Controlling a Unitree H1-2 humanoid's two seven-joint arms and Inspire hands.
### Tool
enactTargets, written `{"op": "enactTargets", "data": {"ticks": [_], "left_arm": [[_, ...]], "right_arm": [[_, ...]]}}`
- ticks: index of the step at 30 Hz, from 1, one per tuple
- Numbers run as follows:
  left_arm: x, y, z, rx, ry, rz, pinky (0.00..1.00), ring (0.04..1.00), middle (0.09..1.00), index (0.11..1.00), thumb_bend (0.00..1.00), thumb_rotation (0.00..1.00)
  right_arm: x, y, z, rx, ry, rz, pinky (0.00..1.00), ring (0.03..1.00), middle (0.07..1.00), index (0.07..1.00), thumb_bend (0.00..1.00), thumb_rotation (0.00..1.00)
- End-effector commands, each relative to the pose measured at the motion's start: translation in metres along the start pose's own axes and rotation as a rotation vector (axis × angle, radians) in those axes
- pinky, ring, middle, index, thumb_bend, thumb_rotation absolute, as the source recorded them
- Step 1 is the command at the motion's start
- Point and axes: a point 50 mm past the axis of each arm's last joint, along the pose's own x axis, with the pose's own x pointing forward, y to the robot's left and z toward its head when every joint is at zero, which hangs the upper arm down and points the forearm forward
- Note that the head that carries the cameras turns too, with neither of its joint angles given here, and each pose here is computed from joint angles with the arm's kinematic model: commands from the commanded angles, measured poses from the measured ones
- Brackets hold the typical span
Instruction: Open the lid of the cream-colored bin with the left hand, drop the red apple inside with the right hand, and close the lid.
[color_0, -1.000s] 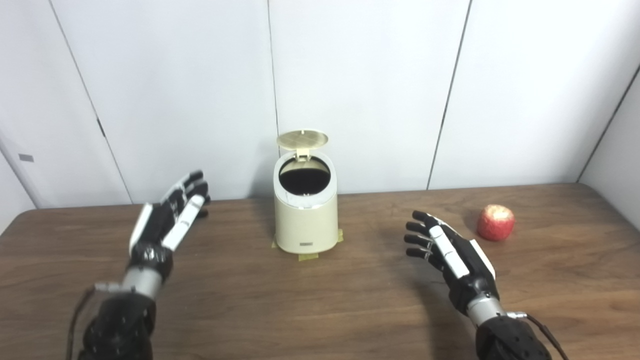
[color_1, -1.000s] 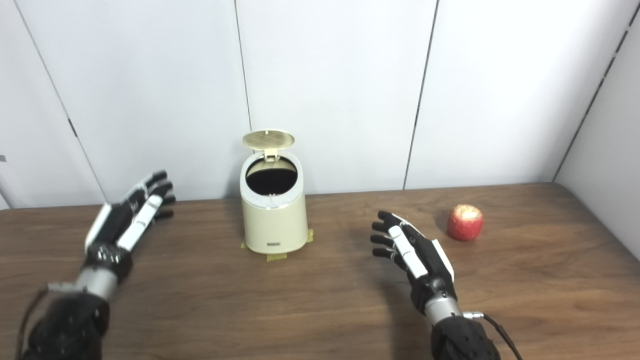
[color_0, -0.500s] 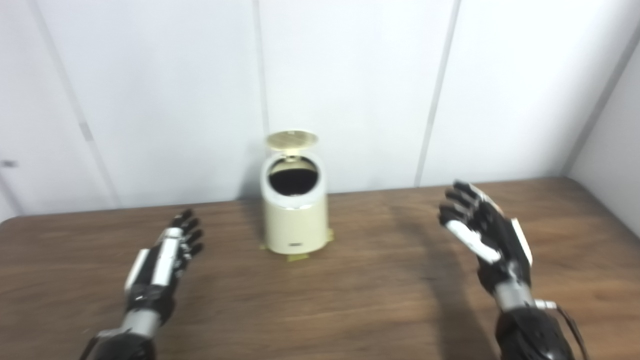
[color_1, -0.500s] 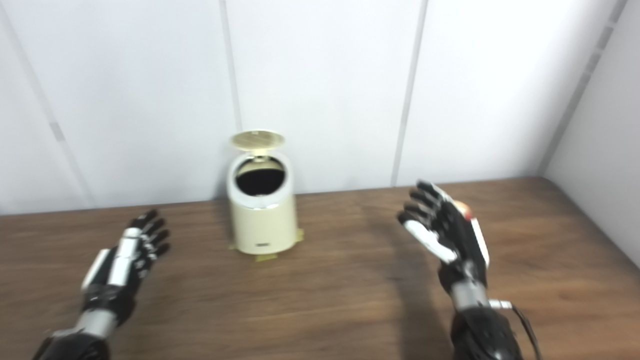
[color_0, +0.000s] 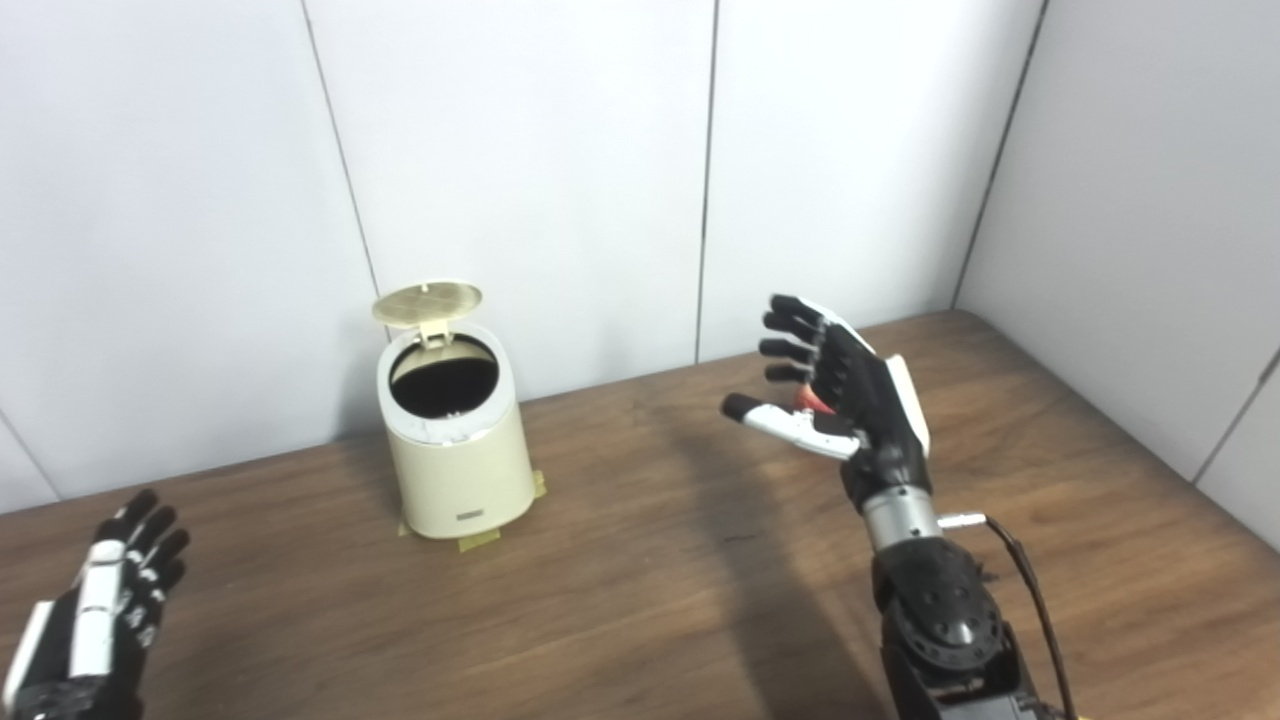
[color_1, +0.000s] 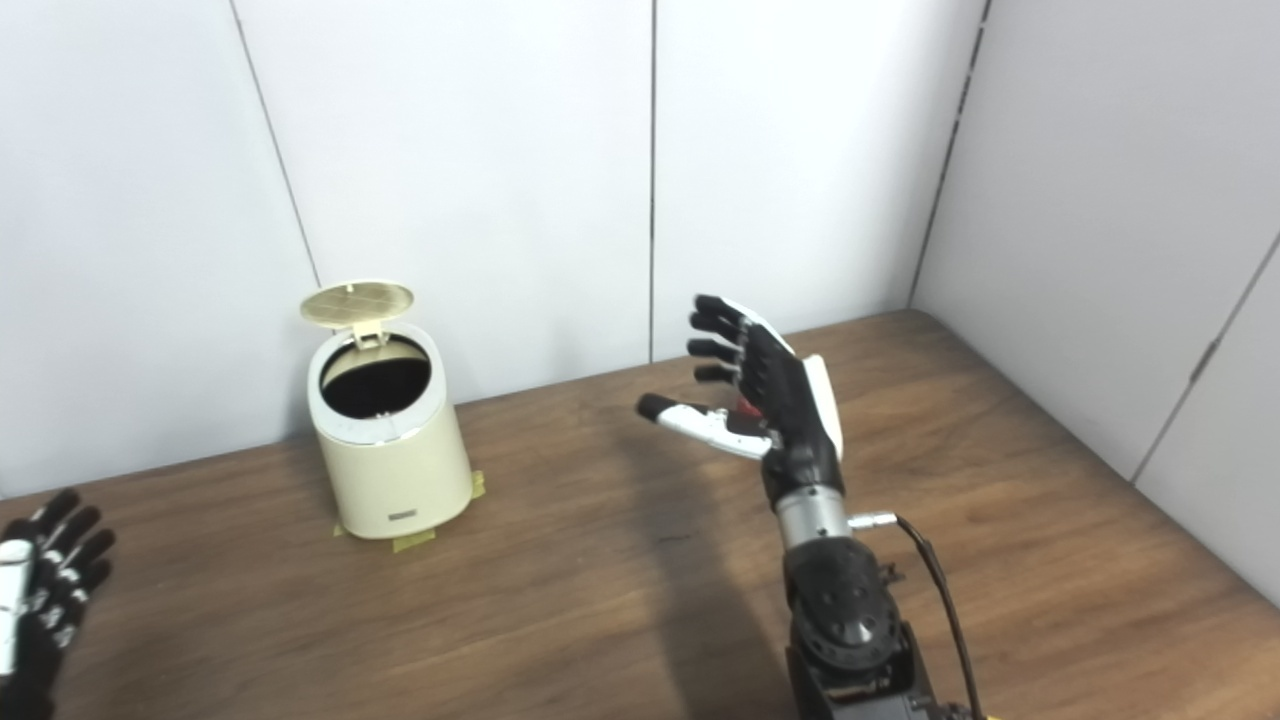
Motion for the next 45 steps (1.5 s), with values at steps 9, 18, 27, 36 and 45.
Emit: {"op": "enactTargets", "data": {"ticks": [9,18,27,36,45], "left_arm": [[0.004,0.007,0.018,0.006,-0.033,-0.007,0.97,0.947,0.967,0.977,0.42,0.88],[0.0,-0.005,0.032,0.008,-0.042,-0.027,0.99,0.96,0.988,1.0,0.35,0.98],[-0.008,-0.015,0.034,-0.024,-0.036,-0.04,1.0,0.985,1.0,1.0,0.3,1.0],[-0.015,-0.019,0.037,-0.014,-0.033,-0.037,1.0,0.986,0.993,1.0,0.29,1.0],[-0.019,-0.019,0.038,-0.019,-0.029,-0.042,1.0,0.996,0.992,1.0,0.29,1.0]], "right_arm": [[0.054,-0.036,0.057,-0.513,-0.101,0.142,0.72,0.861,0.889,0.852,0.89,0.24],[0.095,-0.044,0.065,-0.799,-0.062,0.276,0.76,0.873,0.882,0.844,0.92,0.12],[0.134,-0.041,0.044,-1.097,0.067,0.42,0.78,0.885,0.867,0.821,0.95,0.16],[0.171,-0.034,0.008,-1.281,0.169,0.511,0.76,0.892,0.876,0.822,0.96,0.17],[0.19,-0.021,0.001,-1.368,0.197,0.506,0.83,0.93,0.895,0.826,0.92,0.11]]}}
